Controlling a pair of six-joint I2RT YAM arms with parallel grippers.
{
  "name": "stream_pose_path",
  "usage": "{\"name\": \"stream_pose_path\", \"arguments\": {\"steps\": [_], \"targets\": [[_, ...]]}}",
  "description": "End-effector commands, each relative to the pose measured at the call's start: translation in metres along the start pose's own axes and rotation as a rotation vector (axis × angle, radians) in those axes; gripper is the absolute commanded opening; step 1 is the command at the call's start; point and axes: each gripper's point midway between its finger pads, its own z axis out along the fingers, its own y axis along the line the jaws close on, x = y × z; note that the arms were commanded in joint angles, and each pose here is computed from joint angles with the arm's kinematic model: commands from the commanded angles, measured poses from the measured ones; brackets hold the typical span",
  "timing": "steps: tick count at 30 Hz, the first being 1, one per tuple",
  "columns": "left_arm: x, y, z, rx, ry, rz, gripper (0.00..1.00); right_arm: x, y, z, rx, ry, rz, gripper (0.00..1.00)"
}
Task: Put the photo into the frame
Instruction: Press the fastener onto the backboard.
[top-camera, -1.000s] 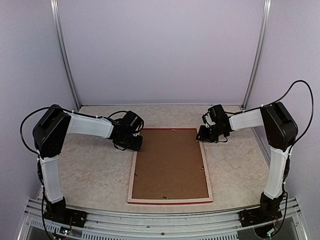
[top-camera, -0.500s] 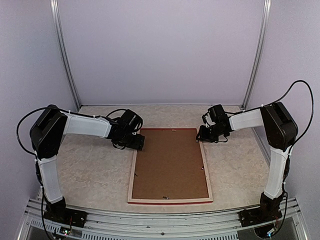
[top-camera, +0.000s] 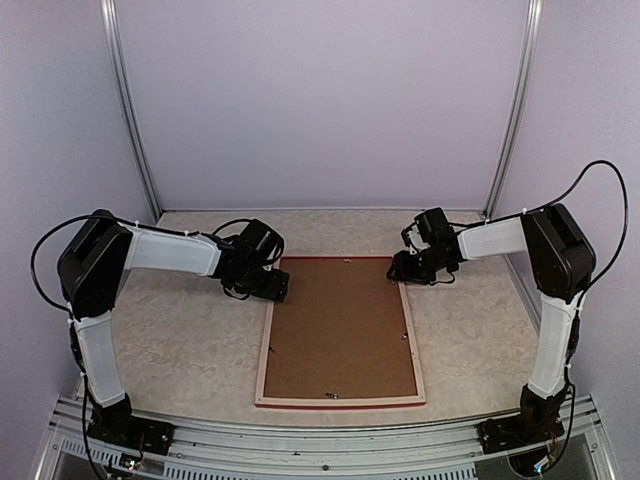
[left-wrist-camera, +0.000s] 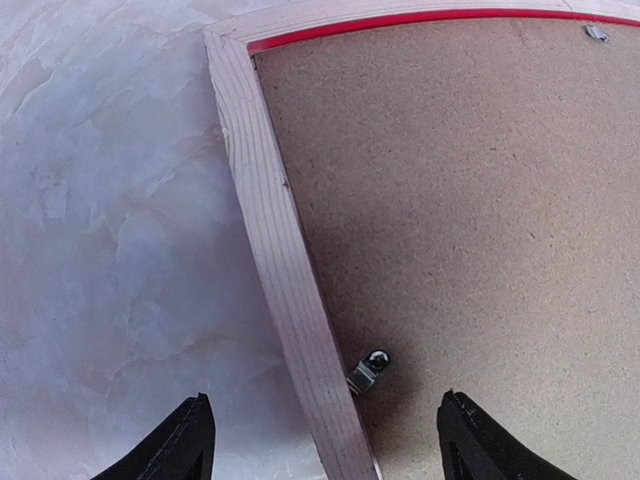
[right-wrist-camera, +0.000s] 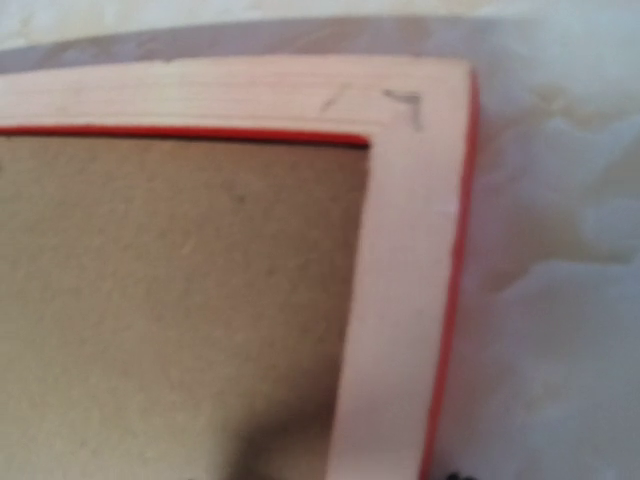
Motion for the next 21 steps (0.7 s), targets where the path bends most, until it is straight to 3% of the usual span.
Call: {"name": "stream_pose_path", "arguments": {"steps": [1, 9, 14, 21], "targets": [[-0.008, -0.001, -0.018, 0.048, -0.035, -0.045, 0.77, 0.008, 0.0, -0.01, 0.018, 0.045, -0.005, 0.55], [-0.003, 0.003, -0.026, 0.051, -0.036, -0.078, 0.79, 0.007, 0.0, -0.018, 0.03, 0.037, -0.003, 0.58], [0.001, 0.005, -0.024, 0.043, -0.024, -0.081, 0.79, 0.008, -0.001, -0.017, 0.03, 0.039, 0.0, 0.51], [0.005, 0.005, -0.023, 0.048, -0.017, -0.083, 0.79, -0.005, -0.002, -0.019, 0.049, 0.007, 0.027, 0.5]]}}
